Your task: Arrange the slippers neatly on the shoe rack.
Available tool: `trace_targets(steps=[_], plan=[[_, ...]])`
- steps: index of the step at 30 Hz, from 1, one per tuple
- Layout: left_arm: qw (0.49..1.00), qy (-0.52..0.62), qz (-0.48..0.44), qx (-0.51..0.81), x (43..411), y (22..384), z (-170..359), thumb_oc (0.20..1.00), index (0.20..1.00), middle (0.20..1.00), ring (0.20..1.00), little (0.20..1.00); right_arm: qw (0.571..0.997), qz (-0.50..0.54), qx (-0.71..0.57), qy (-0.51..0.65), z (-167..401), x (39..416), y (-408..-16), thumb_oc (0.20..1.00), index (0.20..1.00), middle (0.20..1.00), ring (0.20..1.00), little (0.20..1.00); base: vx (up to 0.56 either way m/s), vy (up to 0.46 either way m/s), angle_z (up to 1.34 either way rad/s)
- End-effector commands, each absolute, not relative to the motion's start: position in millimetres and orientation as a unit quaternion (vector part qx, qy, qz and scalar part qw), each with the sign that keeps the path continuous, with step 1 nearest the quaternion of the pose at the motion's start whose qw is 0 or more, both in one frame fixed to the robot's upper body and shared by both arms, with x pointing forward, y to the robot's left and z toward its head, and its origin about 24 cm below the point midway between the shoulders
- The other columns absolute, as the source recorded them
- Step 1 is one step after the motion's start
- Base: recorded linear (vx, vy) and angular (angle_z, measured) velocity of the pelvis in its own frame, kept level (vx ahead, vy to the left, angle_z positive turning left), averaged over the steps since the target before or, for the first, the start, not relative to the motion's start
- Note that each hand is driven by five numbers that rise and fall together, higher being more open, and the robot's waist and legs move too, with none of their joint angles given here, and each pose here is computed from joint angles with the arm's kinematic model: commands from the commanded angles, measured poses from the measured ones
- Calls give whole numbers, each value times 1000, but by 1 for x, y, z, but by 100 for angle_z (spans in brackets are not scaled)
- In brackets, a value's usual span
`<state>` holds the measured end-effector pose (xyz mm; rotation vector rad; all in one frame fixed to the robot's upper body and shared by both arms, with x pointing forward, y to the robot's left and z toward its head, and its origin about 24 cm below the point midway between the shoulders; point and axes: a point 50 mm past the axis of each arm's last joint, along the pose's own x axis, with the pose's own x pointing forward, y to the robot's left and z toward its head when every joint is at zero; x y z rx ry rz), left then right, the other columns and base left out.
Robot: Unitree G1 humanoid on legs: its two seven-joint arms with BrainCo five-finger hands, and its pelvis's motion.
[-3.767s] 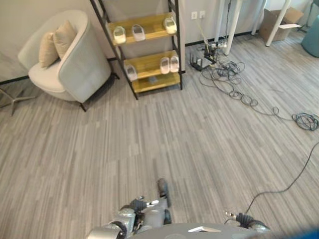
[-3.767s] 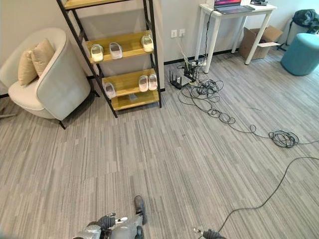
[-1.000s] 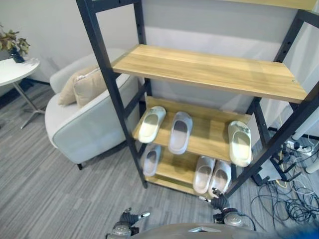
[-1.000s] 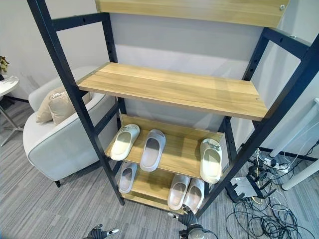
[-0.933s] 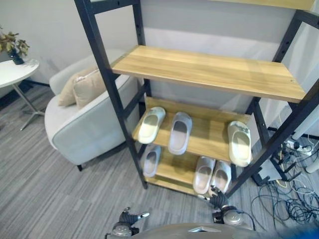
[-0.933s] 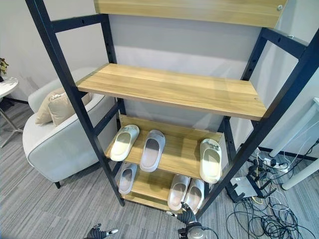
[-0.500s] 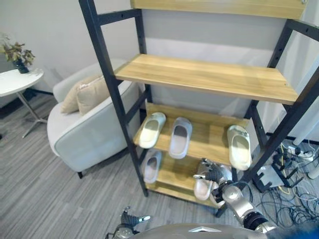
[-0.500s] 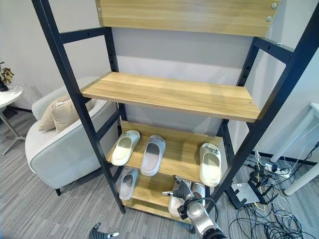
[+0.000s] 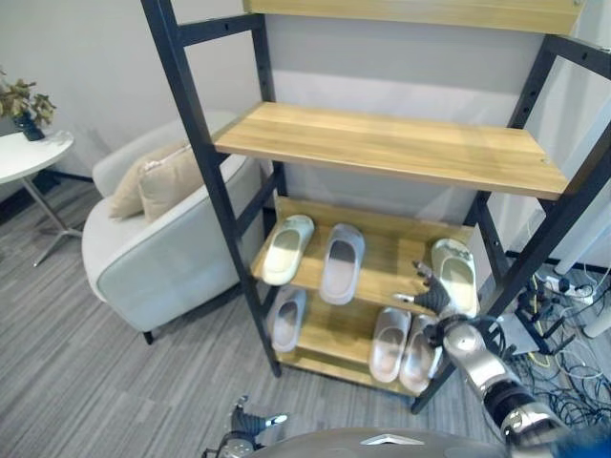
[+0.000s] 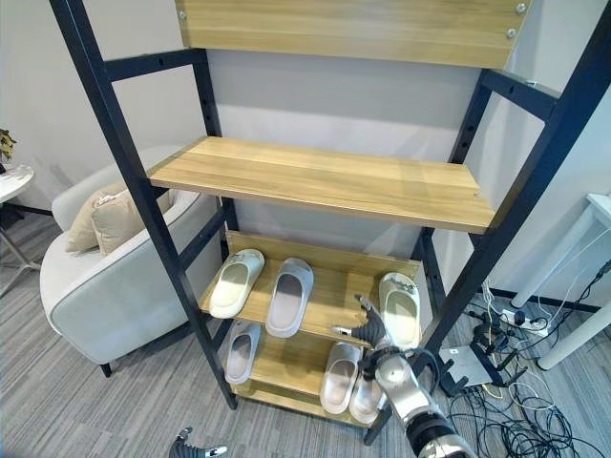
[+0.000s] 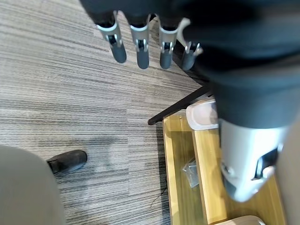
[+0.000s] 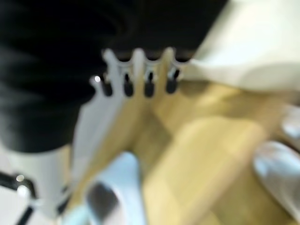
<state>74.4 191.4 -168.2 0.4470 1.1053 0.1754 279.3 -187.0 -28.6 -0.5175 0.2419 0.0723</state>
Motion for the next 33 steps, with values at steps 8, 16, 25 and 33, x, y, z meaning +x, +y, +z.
trace_targets(steps=[8,16,25,33], plan=[[811,546,89,191,80,192,-169,1000,1000,1000,1000,1000,972,34,-229,-36,53,339,-140,1000,1000,1000,1000,1000,-13,29,6],[848,493,98,166,125,186,-159,1000,1000,1000,1000,1000,961,-3,-264,-81,73,361,-133,1000,1000,1000,1000,1000,-35,28,19],[855,486,119,138,133,181,-157,1000,1000,1000,1000,1000,931,-55,-343,-117,85,371,-125,1000,1000,1000,1000,1000,-5,7,0],[859,481,119,127,139,178,-155,1000,1000,1000,1000,1000,895,-133,-410,-115,80,377,-121,1000,1000,1000,1000,1000,0,0,0]])
